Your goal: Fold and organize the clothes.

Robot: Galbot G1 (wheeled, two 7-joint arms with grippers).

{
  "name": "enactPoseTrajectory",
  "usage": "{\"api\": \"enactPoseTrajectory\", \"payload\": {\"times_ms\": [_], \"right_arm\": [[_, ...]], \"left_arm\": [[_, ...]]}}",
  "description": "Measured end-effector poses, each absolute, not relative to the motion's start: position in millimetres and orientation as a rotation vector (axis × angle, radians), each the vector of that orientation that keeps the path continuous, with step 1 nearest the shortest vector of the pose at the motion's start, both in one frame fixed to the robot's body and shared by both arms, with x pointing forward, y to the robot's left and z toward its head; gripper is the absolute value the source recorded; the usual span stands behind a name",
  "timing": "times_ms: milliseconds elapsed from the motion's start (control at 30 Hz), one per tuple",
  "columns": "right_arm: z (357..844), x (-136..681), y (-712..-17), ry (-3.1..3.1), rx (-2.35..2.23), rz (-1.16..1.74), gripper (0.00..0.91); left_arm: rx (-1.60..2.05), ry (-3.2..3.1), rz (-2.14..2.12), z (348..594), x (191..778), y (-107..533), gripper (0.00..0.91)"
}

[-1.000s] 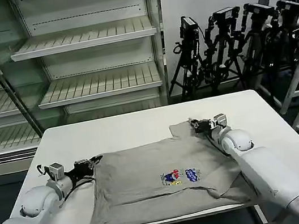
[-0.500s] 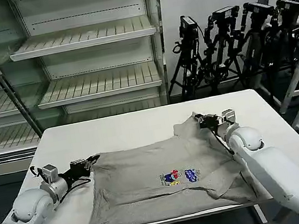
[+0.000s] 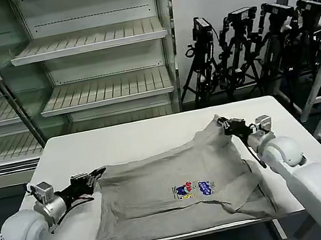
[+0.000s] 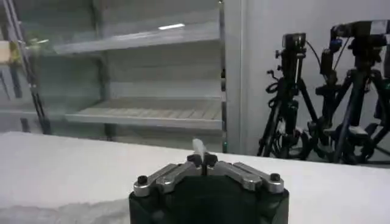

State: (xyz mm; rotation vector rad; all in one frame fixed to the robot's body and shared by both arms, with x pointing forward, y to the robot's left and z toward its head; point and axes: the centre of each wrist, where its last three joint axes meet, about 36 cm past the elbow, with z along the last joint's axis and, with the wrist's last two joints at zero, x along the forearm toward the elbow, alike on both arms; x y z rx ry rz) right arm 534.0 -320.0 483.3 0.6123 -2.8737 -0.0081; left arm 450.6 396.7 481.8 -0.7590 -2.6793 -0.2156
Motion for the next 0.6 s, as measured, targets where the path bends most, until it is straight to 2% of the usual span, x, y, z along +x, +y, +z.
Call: {"api": "enactPoseTrajectory", "payload": {"times_ms": [600], "right_arm": [[497.2,420.7,-315.3,-2.83,0.77,0.095,0.0]], "left_arm": [[-0.817,-2.656,-0.235,505.1,385.5,385.8,0.06]]}}
